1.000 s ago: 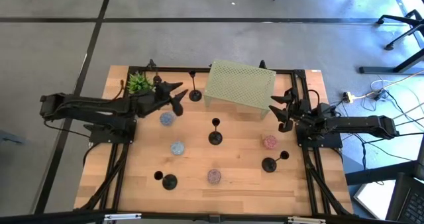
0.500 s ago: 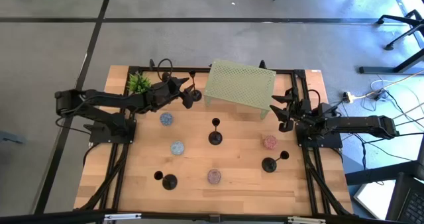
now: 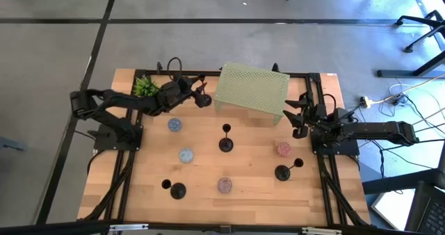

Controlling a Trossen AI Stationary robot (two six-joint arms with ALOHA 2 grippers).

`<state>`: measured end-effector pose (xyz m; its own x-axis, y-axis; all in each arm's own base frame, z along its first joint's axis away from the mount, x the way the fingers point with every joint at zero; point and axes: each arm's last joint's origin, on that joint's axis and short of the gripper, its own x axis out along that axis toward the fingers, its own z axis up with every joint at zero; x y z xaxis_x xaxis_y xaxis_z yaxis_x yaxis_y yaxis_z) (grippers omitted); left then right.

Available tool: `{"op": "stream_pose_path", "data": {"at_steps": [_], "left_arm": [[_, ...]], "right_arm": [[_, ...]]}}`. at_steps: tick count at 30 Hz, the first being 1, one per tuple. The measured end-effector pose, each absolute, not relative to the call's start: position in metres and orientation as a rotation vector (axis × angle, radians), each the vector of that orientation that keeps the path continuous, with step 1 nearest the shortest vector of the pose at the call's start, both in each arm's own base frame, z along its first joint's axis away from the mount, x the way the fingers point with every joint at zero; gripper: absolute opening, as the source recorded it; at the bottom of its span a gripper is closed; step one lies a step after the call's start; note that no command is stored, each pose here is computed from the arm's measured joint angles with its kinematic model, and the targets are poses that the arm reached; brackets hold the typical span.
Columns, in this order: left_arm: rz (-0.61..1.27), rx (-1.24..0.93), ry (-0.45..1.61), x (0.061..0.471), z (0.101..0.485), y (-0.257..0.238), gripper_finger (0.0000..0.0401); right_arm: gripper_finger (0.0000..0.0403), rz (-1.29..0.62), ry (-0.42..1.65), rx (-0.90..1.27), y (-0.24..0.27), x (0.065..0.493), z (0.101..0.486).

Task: Pick & Place candle stick holders
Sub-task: Put the black candle holder on the shelf

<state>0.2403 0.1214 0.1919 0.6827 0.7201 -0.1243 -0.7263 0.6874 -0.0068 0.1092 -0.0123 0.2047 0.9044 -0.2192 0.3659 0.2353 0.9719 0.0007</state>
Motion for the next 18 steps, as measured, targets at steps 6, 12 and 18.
{"op": "stream_pose_path", "data": {"at_steps": [6,12,18], "left_arm": [[0.821,-0.051,0.109,0.2406,0.1898,0.1252,0.018],[0.821,-0.049,0.098,0.2408,0.1909,0.1254,0.0129],[0.798,-0.03,0.081,0.2415,0.1932,0.1251,0.0052]], "right_arm": [[0.0203,-0.235,-0.373,-0.044,-0.0123,0.1092,0.2047],[0.0203,-0.236,-0.373,-0.044,-0.0124,0.1092,0.2047],[0.0203,-0.239,-0.371,-0.062,-0.0123,0.1092,0.2047]]}}
